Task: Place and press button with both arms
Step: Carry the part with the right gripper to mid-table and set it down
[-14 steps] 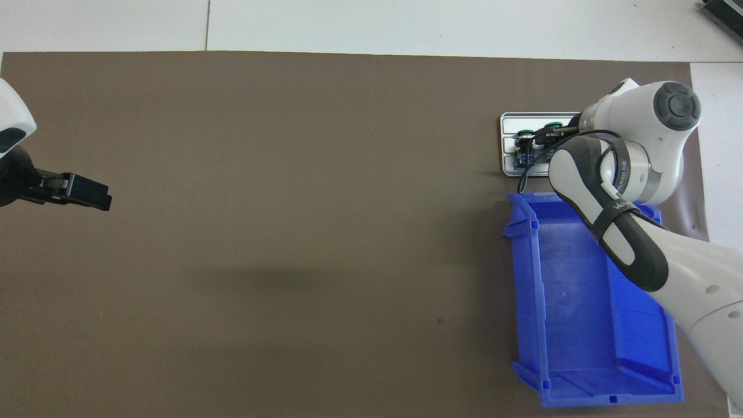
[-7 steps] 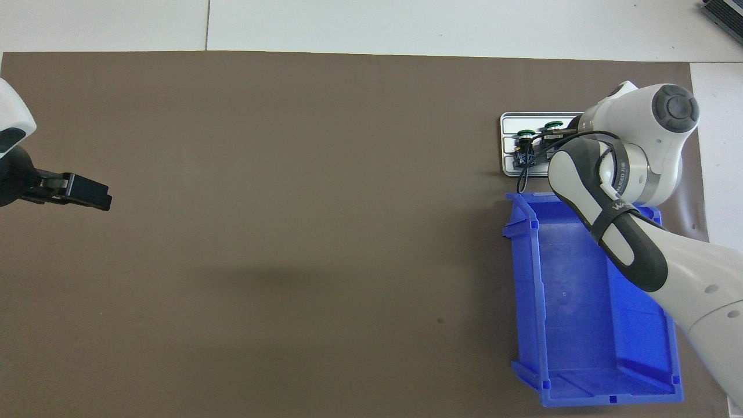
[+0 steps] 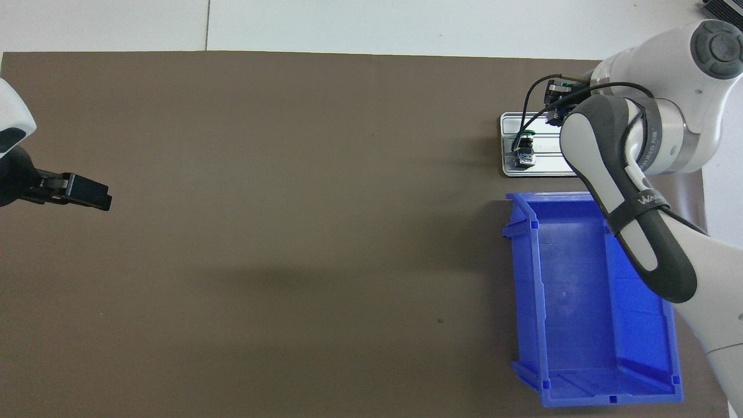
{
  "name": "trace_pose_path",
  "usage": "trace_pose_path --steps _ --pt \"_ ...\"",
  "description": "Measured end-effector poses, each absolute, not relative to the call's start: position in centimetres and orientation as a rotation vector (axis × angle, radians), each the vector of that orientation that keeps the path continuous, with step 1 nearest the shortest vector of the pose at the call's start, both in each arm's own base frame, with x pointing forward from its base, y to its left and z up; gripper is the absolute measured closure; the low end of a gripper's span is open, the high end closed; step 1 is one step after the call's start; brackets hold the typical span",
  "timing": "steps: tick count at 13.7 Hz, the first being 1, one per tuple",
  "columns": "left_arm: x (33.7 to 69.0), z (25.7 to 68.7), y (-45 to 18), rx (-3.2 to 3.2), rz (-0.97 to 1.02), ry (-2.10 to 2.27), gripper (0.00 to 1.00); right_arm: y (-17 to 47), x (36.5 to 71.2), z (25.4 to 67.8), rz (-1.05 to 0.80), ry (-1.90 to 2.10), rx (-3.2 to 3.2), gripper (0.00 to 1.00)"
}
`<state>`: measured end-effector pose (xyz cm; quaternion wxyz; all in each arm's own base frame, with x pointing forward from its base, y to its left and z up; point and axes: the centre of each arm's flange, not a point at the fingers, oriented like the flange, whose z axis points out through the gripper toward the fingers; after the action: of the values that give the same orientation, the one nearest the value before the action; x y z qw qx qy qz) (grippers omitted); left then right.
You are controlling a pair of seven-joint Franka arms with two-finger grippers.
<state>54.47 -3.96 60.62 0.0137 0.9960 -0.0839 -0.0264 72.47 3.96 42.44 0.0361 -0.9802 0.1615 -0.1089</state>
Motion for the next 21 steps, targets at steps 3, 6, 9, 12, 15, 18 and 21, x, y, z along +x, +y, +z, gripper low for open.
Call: trace_pose_path --steps 3,6,9,12,15,18,21 --pt "54.5 60.6 -4.0 3.102 -0.082 -0.261 0.00 11.6 71.9 45.1 -0.369 0.877 -2.899 0.67" --pt "54.5 60.6 -4.0 3.102 -0.082 -0.261 0.00 21.2 69.7 45.8 -0.356 1.276 -2.693 0.67" --pt "54.5 60.6 -4.0 3.102 -0.082 -0.261 0.00 29.7 66.4 45.5 -0.386 1.589 -2.519 0.67" --pt "54.5 60.6 -4.0 3.102 -0.082 -0.261 0.00 37.4 62.0 43.7 -0.392 1.820 -2.387 0.67" --pt "54.5 60.6 -4.0 3.102 -0.082 -0.261 0.00 44.4 57.6 38.5 -0.438 1.987 -2.290 0.67" --pt "54.5 60.6 -4.0 3.102 -0.082 -0.261 0.00 47.1 55.9 35.8 -0.425 2.059 -2.215 0.67" --pt "54.5 60.6 -4.0 3.102 -0.082 -0.261 0.00 49.1 54.4 33.7 -0.403 2.079 -2.160 0.67"
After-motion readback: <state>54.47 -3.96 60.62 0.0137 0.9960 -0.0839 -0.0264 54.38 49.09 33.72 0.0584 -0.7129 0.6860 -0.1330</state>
